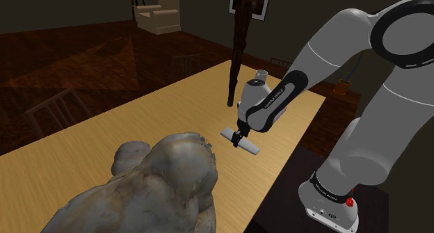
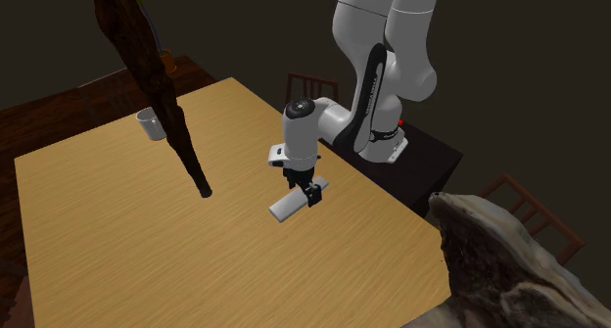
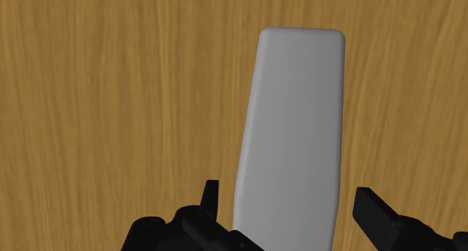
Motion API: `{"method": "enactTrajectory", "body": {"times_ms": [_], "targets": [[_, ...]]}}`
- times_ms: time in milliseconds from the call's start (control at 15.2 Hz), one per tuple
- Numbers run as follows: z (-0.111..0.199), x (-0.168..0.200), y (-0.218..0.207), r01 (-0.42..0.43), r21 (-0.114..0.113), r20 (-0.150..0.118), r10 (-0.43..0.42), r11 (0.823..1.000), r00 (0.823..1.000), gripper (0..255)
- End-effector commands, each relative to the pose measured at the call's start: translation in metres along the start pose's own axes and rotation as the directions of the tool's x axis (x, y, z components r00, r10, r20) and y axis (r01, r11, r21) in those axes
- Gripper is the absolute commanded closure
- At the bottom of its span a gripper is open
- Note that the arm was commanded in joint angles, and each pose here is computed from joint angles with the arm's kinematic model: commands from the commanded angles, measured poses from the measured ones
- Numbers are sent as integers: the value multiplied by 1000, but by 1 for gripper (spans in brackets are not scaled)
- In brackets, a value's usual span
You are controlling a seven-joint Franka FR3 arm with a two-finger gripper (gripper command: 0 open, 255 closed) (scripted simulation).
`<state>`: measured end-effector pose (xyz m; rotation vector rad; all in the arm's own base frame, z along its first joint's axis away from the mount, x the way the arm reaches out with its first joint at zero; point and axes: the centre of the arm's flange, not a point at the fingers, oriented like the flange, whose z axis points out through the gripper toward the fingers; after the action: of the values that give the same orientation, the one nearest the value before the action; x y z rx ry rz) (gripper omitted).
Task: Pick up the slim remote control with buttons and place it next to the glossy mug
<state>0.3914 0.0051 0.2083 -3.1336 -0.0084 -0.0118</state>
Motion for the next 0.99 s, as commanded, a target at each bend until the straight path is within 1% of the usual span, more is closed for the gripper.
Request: {"method": "enactTrajectory", "body": {"times_ms": [0, 198, 264, 858, 924], "targets": [[0, 0, 0, 0, 0, 0, 0, 1000, 1000, 0], [0, 0, 0, 0, 0, 0, 0, 1000, 1000, 0], [0, 0, 0, 0, 0, 0, 0, 1000, 1000, 255], [0, 0, 0, 0, 0, 0, 0, 1000, 1000, 255], [-5, 0, 0, 0, 0, 0, 0, 1000, 1000, 255]]}}
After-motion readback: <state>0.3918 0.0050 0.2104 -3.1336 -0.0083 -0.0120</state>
